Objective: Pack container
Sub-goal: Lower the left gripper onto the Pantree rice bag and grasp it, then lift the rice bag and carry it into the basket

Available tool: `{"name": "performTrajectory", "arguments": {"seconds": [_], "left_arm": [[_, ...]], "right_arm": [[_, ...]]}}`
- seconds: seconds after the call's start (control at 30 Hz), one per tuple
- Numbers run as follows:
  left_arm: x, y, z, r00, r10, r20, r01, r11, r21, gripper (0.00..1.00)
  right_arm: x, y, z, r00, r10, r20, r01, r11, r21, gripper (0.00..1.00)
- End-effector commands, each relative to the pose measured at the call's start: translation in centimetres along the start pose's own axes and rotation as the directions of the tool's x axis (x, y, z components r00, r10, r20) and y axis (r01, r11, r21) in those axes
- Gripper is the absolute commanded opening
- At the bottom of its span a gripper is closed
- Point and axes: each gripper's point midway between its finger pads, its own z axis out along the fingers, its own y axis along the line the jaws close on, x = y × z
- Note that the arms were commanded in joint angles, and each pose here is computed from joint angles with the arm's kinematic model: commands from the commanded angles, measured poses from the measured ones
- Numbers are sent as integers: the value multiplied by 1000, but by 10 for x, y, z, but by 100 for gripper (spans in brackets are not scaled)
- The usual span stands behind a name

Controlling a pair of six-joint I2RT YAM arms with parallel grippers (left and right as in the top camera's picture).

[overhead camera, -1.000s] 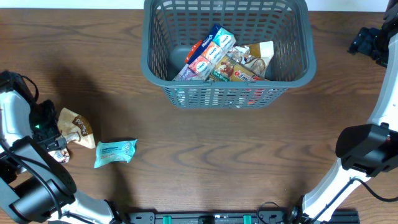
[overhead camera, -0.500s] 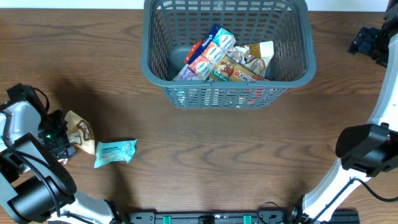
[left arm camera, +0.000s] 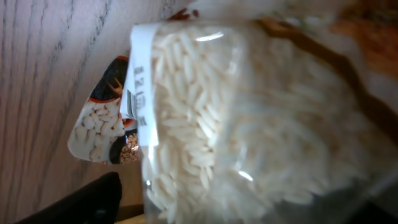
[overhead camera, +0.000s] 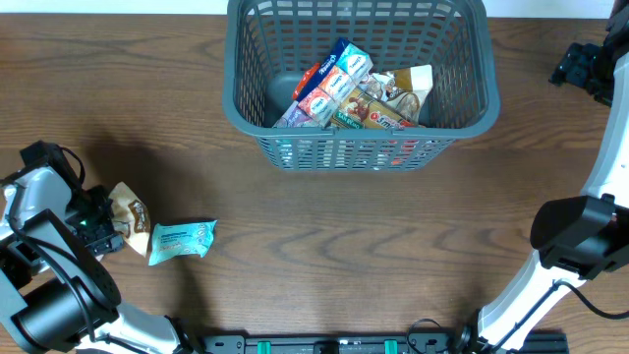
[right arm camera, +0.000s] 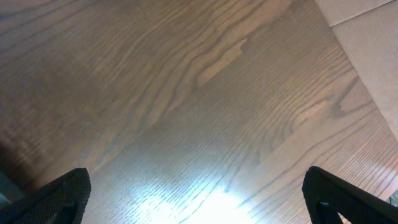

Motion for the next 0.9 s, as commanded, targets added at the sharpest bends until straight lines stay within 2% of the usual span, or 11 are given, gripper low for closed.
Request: {"name": "performTrajectory", "arguments": {"seconds": [0.0,0.07,0.13,0.17,0.27,0.6,0.7,0.87], "left_arm": [[-7,9,6,999,7,35,-6,999,-34,71],[-8,9,6,999,8,46,-6,999,-37,69],[-10,9,6,998,8,57,-6,999,-38,61],[-11,10,6,998,9,60,-6,999,-39,51],[-11,10,6,998,9,61,-6,999,-40,6],[-7,12,5,999,34,40,-32,998,-51,6],[-1,5,-2,994,110,9,-110,994,-19,6],[14,-23,-39,955,291,60,-296,949,106,6]], "right_arm": [[-1,-4,5,1000,19,-5,-19,1000,15,99],[-1,-4,5,1000,19,-4,-19,1000,15,99],[-1,-4,5,1000,19,-4,-19,1000,15,99],[-1,-4,5,1000,19,-5,-19,1000,15,99],[-1,-4,5,1000,19,-4,-19,1000,15,99],[-1,-4,5,1000,19,-5,-19,1000,15,99],[-1,-4,5,1000,19,-4,-19,1000,15,99],[-1,-4,5,1000,19,-5,-19,1000,15,99]]}}
